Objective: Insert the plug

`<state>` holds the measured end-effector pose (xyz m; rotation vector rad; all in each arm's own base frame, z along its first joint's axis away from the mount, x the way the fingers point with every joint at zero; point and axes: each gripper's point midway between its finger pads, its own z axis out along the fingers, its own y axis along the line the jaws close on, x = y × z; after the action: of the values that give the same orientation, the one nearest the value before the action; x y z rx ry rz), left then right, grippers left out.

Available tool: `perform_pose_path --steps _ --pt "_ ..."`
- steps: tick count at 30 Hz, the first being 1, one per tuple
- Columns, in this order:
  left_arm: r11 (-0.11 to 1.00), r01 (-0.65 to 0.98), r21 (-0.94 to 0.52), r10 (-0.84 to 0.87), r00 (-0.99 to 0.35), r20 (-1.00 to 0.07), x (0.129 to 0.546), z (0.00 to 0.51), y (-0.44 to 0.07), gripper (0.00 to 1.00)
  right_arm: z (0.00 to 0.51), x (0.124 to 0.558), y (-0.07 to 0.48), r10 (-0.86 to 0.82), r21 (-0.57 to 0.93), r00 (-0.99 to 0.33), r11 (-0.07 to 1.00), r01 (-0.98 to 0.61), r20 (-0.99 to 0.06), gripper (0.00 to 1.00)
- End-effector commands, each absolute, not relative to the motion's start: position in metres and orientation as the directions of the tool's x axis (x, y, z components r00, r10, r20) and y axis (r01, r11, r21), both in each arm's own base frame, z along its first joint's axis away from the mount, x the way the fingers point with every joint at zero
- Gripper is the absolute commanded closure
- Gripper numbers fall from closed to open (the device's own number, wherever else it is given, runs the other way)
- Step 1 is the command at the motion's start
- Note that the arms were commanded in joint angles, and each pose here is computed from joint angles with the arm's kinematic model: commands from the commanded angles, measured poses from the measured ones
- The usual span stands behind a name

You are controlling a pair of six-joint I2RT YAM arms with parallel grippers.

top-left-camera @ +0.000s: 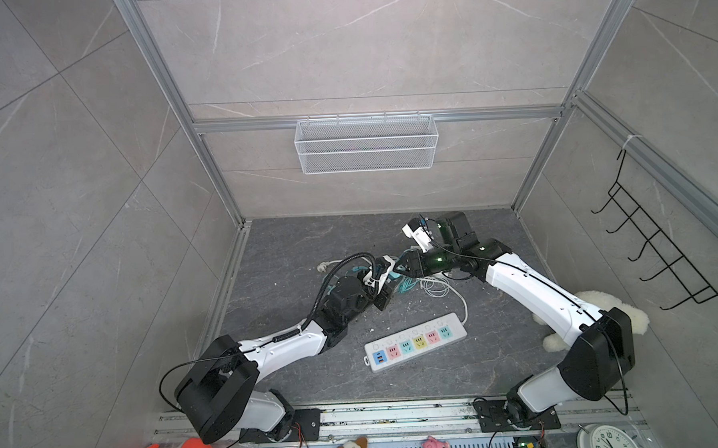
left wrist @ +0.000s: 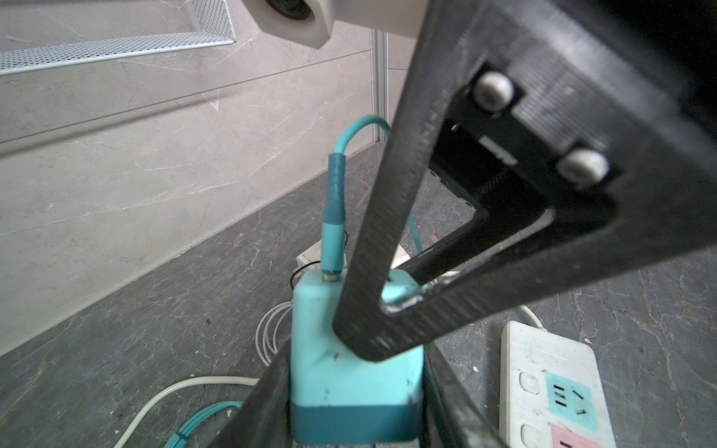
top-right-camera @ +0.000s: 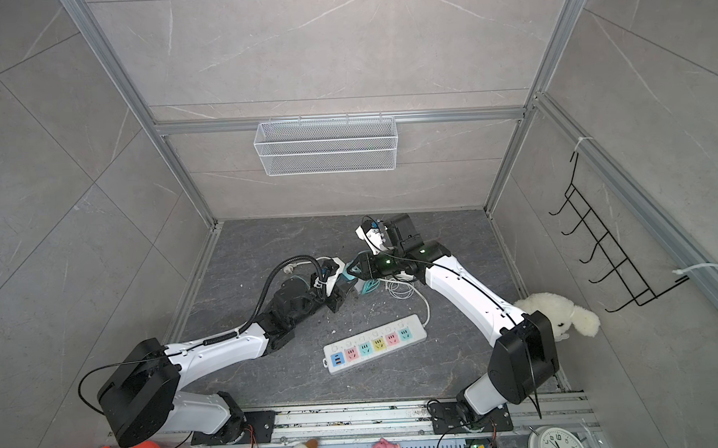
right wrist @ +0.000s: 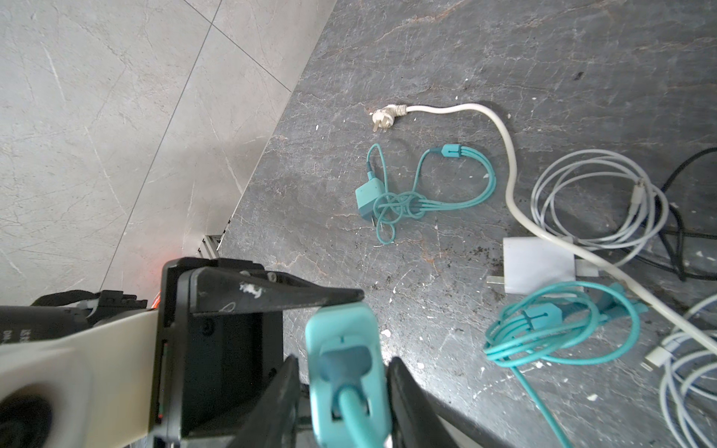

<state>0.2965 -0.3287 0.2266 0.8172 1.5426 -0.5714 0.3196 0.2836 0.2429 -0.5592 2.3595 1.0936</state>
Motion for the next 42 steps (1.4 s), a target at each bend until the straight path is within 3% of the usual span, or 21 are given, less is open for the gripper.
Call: perform_pose_path --steps 1,8,11,16,22,26,34,42 --pt "0.635 0.763 0.118 0.102 0.068 -0.992 0.298 0.259 -0.331 0.73 0.246 0.311 0.29 -0.188 0.603 -0.788 0.549 -0.579 -0.586 0.63" --pt "0.643 0.758 0.113 0.103 0.06 -0.993 0.3 0.26 -0.331 0.61 0.245 0.309 0.291 -0.199 0.607 -0.789 0.54 -0.583 -0.581 0.78" --pt "0.662 0.743 0.097 0.105 0.036 -0.994 0.304 0.258 -0.329 0.44 0.246 0.309 0.29 -0.197 0.6 -0.787 0.549 -0.582 -0.584 0.81" --pt "0.703 0.707 0.073 0.123 -0.02 -0.992 0.31 0.257 -0.322 0.27 0.253 0.319 0.279 -0.174 0.538 -0.766 0.618 -0.574 -0.618 0.86" --pt "0.716 0.696 0.054 0.143 -0.07 -0.987 0.3 0.257 -0.307 0.22 0.264 0.332 0.256 -0.181 0.392 -0.705 0.724 -0.567 -0.686 0.86" --pt "0.767 0.642 0.003 0.162 -0.188 -0.969 0.29 0.25 -0.28 0.22 0.26 0.336 0.239 -0.23 0.288 -0.679 0.778 -0.559 -0.697 0.85" --pt "0.872 0.444 -0.206 0.042 -0.488 -0.872 0.257 0.2 -0.22 0.24 0.244 0.31 0.236 -0.341 0.246 -0.633 0.714 -0.655 -0.695 0.85" --pt "0.871 0.329 -0.365 -0.01 -0.731 -0.682 0.223 0.129 -0.216 0.28 0.203 0.28 0.236 -0.41 0.269 -0.676 0.695 -0.666 -0.612 0.87"
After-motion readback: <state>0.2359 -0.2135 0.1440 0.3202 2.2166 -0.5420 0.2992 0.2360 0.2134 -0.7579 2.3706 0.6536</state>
